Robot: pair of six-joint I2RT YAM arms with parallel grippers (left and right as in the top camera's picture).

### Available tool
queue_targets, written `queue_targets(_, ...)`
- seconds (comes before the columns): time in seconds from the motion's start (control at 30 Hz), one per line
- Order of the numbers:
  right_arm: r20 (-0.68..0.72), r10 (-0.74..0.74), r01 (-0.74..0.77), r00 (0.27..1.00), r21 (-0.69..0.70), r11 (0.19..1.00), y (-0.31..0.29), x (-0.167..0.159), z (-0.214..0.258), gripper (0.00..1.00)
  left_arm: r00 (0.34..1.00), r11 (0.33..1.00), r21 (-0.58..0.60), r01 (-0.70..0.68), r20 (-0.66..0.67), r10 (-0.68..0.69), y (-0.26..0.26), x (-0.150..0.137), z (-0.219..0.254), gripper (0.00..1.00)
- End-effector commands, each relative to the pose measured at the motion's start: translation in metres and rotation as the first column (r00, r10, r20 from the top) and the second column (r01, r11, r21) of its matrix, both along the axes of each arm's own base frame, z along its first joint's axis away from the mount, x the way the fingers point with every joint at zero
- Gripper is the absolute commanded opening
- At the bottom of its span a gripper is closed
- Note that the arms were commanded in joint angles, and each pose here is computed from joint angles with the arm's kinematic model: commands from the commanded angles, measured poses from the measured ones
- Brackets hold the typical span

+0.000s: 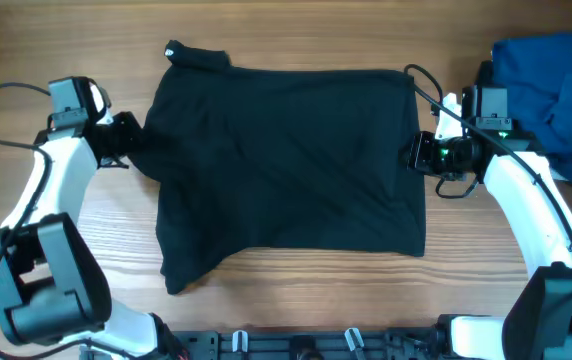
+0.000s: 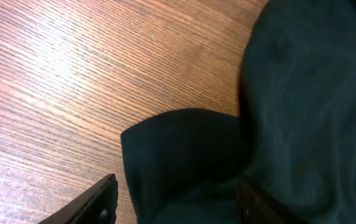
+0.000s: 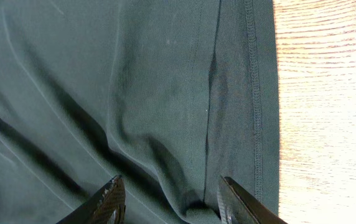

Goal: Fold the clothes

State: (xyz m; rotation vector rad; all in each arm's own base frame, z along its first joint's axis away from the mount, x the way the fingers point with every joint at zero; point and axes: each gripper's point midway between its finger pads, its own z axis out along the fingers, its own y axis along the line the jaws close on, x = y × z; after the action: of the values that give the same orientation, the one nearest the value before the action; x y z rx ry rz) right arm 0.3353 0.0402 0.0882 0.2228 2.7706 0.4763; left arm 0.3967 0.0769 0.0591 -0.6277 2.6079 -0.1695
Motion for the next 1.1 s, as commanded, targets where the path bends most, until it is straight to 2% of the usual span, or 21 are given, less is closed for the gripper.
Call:
queue_targets(0.0,-0.001,0.018,-0.018,1.0,-0.015,1.0,0.0,0.003,-0.001,0.49,0.998,0.997,-0.047,0.061,-0.005,-0.061,-0.009,0.008,-0.014,0.61)
queue_targets(0.1,-0.005,0.018,-0.018,1.0,-0.015,1.0,0.0,0.002,-0.001,0.48,0.991,0.987,-0.096,0.132,0.023,-0.13,-0.022,0.014,-0.019,0.58)
queue_targets(0.17,-0.005,0.018,-0.018,1.0,-0.015,1.0,0.0,0.002,-0.001,0.48,0.989,0.985,-0.093,0.142,0.041,-0.139,-0.024,0.019,-0.018,0.53)
queue_targets(0.2,-0.007,0.018,-0.018,1.0,-0.015,1.0,0.0,0.001,-0.001,0.48,0.988,0.985,-0.089,0.15,0.051,-0.146,-0.026,0.022,-0.017,0.43)
queue_targets(0.23,-0.009,0.018,-0.018,1.0,-0.014,1.0,0.0,0.001,-0.001,0.48,0.986,0.984,-0.085,0.157,0.06,-0.153,-0.029,0.024,-0.016,0.29)
queue_targets(0.27,-0.011,0.018,-0.018,1.0,-0.014,1.0,0.0,0.001,-0.002,0.48,0.985,0.983,-0.083,0.163,0.065,-0.157,-0.031,0.025,-0.015,0.21)
queue_targets(0.3,-0.013,0.018,-0.019,1.0,-0.014,1.0,0.0,0.0,-0.002,0.48,0.984,0.982,-0.08,0.17,0.072,-0.165,-0.033,0.027,-0.015,0.06)
queue_targets(0.33,-0.018,0.018,-0.019,1.0,-0.015,1.0,0.0,-0.001,-0.002,0.48,0.982,0.981,-0.079,0.176,0.076,-0.17,-0.036,0.028,-0.014,0.04)
queue_targets(0.47,-0.028,0.024,-0.025,0.999,-0.016,1.0,0.0,-0.004,-0.003,0.48,0.972,0.975,-0.066,0.214,0.109,-0.206,-0.051,0.03,0.004,0.04)
queue_targets(0.67,-0.033,0.025,-0.025,0.999,-0.015,1.0,0.0,-0.005,-0.003,0.48,0.923,0.942,-0.04,0.333,0.217,-0.317,-0.112,0.028,0.059,0.04)
queue_targets(0.8,-0.046,0.025,-0.025,0.999,-0.015,1.0,0.0,-0.008,-0.004,0.49,0.872,0.892,-0.032,0.451,0.228,-0.433,-0.168,0.019,0.064,0.04)
queue_targets(0.9,-0.048,0.025,-0.026,0.999,-0.015,1.0,0.0,-0.008,-0.004,0.48,0.847,0.865,0.022,0.501,0.192,-0.495,-0.197,0.01,0.058,0.04)
queue_targets(0.93,-0.048,0.025,-0.026,0.999,-0.015,1.0,0.0,-0.008,-0.004,0.49,0.842,0.858,0.046,0.511,0.174,-0.511,-0.204,0.006,0.056,0.07)
queue_targets(1.03,-0.05,0.025,-0.026,0.998,-0.014,1.0,0.0,-0.009,-0.005,0.48,0.832,0.838,0.095,0.537,0.106,-0.545,-0.217,-0.009,0.047,0.29)
queue_targets(1.07,-0.05,0.025,-0.026,0.998,-0.014,1.0,0.0,-0.009,-0.005,0.48,0.831,0.835,0.099,0.542,0.087,-0.55,-0.218,-0.013,0.045,0.41)
